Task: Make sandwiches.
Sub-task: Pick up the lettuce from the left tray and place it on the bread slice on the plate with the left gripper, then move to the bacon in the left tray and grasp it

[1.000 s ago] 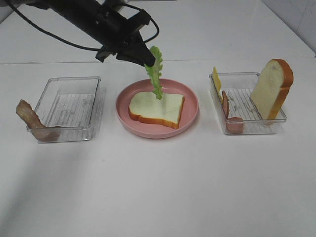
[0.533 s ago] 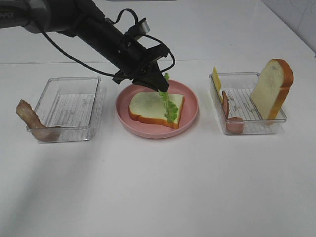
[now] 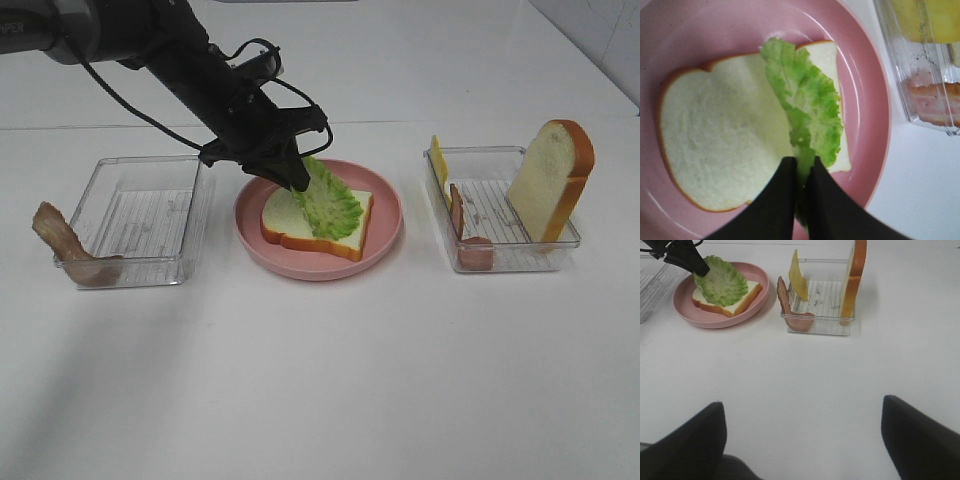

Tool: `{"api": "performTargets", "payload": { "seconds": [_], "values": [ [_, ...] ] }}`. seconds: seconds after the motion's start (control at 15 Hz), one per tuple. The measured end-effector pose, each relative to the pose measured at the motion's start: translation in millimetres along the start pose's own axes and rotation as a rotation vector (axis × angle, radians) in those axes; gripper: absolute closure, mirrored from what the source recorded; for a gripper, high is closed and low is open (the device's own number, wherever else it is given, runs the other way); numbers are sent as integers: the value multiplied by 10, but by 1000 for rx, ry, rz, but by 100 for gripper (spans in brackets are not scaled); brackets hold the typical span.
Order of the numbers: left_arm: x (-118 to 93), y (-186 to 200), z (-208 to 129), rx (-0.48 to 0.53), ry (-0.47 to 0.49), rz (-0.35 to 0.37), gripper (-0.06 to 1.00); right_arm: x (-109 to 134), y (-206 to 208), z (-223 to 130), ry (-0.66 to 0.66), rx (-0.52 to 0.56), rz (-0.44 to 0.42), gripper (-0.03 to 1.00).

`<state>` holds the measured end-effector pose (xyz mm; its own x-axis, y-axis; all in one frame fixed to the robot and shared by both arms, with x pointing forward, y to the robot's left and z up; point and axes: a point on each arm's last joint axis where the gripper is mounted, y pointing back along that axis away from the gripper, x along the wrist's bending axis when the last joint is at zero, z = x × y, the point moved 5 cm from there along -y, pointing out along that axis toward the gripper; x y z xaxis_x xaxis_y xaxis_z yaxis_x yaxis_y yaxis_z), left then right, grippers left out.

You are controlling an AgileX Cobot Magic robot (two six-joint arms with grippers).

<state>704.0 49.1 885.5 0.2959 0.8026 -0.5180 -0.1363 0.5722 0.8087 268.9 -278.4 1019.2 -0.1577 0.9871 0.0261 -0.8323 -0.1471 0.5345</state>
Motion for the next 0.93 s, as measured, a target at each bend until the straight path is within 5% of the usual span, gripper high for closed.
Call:
{"api": "performTargets", "payload": {
  "seconds": [0.27, 0.4, 0.6, 0.87, 0.93],
  "values": [
    [15, 0, 27, -19, -5, 10, 57, 0, 0, 0, 0, 0, 0, 16],
    [11, 13, 31, -21, -9, 13, 24, 0, 0, 0, 0, 0, 0, 16],
    [12, 117, 56, -32, -55, 57, 11, 0, 0, 0, 0, 0, 0, 16],
    [33, 614, 71, -32, -96, 256, 12, 0, 0, 0, 0, 0, 0, 16],
    [33, 614, 71, -32, -96, 256, 12, 0, 0, 0, 0, 0, 0, 16]
  ]
}}
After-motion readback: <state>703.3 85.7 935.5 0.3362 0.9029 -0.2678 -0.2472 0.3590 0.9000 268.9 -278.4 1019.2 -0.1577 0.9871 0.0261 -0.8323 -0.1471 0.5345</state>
